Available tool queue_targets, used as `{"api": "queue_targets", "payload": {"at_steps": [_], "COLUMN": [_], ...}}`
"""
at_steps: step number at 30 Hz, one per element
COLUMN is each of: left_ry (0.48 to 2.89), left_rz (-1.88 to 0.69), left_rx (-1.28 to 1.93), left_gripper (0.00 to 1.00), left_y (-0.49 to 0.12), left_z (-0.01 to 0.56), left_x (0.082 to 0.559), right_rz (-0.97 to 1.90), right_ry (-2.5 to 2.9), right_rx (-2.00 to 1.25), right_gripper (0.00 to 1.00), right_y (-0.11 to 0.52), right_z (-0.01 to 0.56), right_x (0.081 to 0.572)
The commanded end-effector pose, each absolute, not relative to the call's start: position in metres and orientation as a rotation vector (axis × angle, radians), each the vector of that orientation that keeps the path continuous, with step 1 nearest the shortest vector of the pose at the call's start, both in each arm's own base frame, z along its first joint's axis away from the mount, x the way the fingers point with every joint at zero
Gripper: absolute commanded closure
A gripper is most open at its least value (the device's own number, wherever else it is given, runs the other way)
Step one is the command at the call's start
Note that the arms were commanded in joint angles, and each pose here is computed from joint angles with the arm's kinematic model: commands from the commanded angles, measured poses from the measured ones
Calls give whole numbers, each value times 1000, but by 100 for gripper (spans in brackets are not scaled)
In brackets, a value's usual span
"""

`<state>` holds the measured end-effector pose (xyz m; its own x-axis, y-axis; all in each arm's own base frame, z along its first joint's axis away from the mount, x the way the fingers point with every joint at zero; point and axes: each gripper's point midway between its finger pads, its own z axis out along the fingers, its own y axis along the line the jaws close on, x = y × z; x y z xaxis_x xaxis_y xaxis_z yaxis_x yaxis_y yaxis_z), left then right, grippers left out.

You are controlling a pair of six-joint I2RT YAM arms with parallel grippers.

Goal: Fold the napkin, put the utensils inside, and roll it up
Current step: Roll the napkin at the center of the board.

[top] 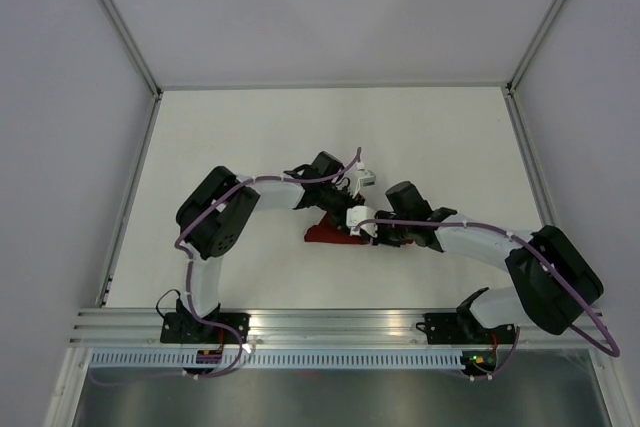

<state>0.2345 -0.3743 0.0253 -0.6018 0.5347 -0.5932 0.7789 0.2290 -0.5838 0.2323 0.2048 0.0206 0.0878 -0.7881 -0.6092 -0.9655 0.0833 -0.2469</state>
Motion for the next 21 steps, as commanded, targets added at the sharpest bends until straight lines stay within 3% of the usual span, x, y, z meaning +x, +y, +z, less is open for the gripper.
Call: {"api": "queue_targets", "payload": {"at_steps": [1,5,13,21], "left_ry": [2269,2224,2130,1898], "left_rz": [-1211,-1208,-1082,-798], "left_rx": [1178,1125,882,573], "left_gripper": [62,55,55,55], "left_y": [-354,-344,-323,-286], "left_z": [33,43,79,150], "left_x": [247,256,297,331], "right_rz": [374,386,460,705], "right_ry": [1846,1857,1895,2033], "right_rx": [-1815,-1821,-1838,-1880], "right_gripper": [83,84,86,87], "right_y": [187,186,187,188], "right_z": [-2,-4,-6,2], "right_x": [213,212,210,212]}}
